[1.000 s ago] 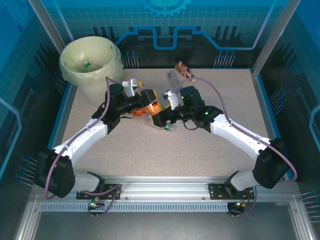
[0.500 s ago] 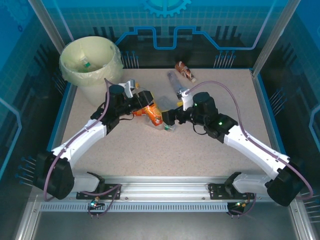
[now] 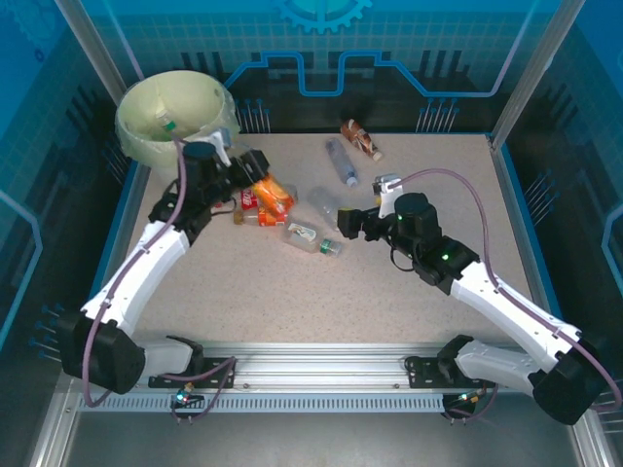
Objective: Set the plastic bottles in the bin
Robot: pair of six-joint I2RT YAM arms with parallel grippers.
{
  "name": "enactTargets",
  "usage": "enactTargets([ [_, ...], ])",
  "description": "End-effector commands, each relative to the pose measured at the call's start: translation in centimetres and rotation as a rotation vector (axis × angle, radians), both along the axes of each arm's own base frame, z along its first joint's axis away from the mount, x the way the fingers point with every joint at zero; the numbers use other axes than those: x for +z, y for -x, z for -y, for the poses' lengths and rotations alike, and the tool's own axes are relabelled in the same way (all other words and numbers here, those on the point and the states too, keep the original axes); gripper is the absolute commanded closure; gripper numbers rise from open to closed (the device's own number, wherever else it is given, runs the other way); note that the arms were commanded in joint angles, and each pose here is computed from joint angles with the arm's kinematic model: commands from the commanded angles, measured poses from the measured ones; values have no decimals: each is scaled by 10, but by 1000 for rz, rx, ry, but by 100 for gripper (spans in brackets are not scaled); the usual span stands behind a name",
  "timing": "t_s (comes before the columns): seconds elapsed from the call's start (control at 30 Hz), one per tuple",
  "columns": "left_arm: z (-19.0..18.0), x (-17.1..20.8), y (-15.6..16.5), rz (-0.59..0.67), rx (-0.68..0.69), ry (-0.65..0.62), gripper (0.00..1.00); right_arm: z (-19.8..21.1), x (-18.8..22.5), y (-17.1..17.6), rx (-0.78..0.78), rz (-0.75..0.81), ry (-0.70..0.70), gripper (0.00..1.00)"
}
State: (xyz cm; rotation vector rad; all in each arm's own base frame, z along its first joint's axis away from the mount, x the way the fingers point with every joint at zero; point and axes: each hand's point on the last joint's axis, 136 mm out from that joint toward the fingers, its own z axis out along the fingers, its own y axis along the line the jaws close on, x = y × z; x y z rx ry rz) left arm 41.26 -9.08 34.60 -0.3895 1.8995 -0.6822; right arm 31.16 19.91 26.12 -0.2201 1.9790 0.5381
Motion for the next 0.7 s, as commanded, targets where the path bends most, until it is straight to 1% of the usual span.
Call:
enactTargets([
  [0.0, -45, 55, -5, 119, 122, -108, 48, 10, 7, -6, -48, 25, -37, 0],
  [0.17, -80, 115, -25, 240, 222, -186, 48, 12, 6, -9, -48, 18, -36, 0],
  [0.27, -109, 137, -39, 296, 342, -245, 46, 12, 3, -10, -52, 10, -39, 0],
  [0.33, -128, 145, -48, 322, 422, -288, 46, 12, 2, -10, -54, 1, -45, 0],
  [0.47, -165, 146, -67, 317, 532, -346, 47, 11, -1, -10, -53, -16, -54, 0],
  [0.57, -183, 138, -81, 297, 566, -393, 47, 12, -1, -9, -56, -20, -51, 0],
  [0.67, -196, 123, -98, 264, 562, -420, 46, 13, -1, -9, -57, -24, -47, 0],
])
